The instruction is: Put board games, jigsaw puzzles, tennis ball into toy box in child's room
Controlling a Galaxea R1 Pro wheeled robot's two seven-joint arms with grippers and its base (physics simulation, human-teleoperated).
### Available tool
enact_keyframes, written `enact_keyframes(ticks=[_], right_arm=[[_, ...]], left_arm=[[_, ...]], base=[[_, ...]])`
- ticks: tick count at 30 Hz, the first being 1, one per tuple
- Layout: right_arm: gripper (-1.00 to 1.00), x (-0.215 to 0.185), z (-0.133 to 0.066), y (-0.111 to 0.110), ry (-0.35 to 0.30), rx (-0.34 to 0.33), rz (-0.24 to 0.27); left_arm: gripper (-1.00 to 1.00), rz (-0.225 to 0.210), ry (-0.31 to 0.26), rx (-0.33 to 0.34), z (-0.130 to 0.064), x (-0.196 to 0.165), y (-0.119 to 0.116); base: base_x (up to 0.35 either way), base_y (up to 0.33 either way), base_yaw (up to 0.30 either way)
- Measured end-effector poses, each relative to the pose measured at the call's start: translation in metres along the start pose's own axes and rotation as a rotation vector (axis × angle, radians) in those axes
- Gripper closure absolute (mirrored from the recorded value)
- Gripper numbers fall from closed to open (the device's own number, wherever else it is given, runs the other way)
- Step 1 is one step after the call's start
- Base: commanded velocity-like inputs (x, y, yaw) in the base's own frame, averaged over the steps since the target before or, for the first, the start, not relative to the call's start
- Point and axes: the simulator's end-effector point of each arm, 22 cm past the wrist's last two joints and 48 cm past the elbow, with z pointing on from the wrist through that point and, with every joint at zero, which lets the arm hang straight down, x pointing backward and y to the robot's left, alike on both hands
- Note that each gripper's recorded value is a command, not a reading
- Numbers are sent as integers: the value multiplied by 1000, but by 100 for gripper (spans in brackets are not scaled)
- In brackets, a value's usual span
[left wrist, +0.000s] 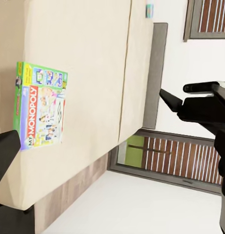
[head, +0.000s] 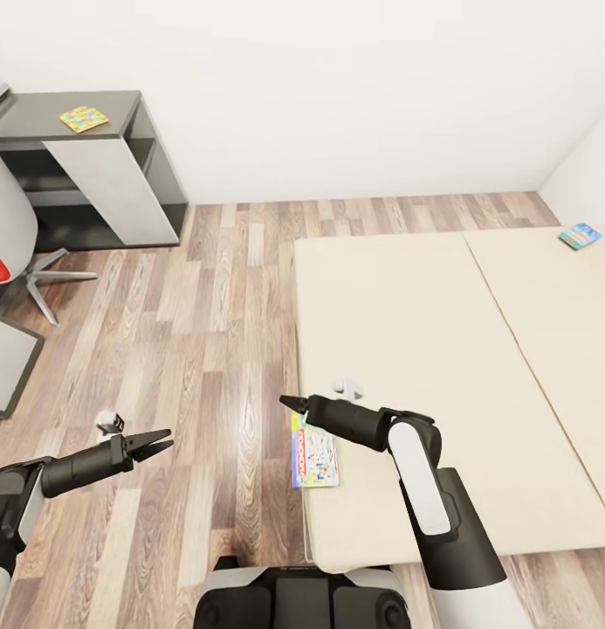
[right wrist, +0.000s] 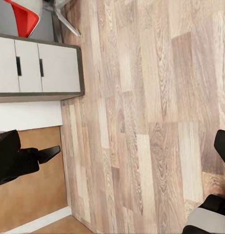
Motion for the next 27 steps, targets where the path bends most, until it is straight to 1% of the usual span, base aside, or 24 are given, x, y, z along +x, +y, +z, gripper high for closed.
enact_keyframes(ticks=[4, 12, 19, 27], right_arm=[[-100, -4, -2, 0, -28, 2, 0], [-100, -3, -5, 2, -47, 5, 2], [-100, -15, -9, 6, -102, 2, -4], [-100, -12, -12, 6, -114, 8, -3]], left_arm=[[-100, 5, -7, 4, -2, -2, -3], [-100, 16, -13, 8, -3, -5, -9], [-100, 26, -17, 13, -4, -7, -15], [-100, 38, -22, 18, -6, -10, -21]], base=[[0, 0, 0], [0, 0, 0], [0, 0, 0], [0, 0, 0]])
